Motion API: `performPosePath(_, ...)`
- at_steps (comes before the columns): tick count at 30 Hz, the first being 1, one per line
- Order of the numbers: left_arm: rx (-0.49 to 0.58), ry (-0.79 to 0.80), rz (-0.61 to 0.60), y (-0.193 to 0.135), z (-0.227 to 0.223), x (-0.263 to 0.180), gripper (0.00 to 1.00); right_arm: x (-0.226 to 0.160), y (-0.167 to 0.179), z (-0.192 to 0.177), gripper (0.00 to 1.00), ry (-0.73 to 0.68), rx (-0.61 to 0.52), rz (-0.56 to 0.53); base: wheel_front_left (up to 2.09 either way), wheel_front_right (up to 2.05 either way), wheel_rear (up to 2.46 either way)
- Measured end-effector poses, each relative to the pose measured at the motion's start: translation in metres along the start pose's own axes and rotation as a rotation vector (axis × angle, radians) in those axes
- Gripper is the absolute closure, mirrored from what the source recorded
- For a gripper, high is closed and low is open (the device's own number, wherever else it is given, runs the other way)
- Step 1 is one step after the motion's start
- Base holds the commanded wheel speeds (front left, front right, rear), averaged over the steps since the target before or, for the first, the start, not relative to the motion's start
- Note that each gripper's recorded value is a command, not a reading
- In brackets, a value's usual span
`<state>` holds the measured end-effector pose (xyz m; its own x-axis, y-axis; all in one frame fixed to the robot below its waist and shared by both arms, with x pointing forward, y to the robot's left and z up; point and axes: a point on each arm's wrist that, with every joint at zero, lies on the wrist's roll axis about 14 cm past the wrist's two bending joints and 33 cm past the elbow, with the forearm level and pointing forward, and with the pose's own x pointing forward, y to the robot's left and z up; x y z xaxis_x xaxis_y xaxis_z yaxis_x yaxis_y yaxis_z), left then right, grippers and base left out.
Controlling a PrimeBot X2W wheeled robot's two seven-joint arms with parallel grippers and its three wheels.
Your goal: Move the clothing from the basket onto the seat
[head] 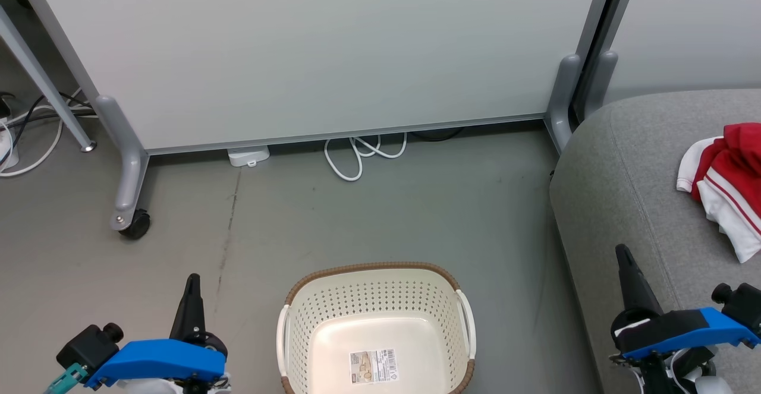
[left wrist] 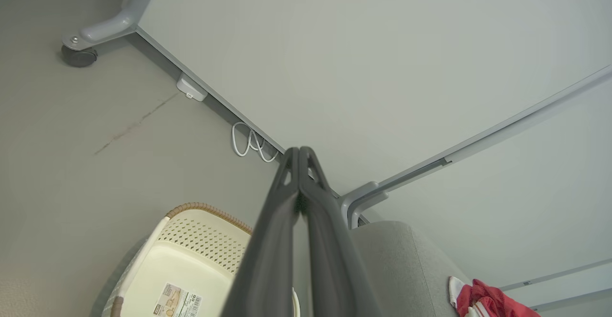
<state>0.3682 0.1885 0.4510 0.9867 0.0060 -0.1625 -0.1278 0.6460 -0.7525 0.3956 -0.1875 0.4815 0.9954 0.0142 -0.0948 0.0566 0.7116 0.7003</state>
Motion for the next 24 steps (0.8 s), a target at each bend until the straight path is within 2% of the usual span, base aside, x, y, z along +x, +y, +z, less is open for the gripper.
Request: performPosePath(24, -0.269, -0.024, -0.027, -0.010, 0.015, 0.005, 1.00, -0.002, 0.002, 0.007, 1.00, -0.014, 0.301, 0.011, 0.00, 0.00, 0.00)
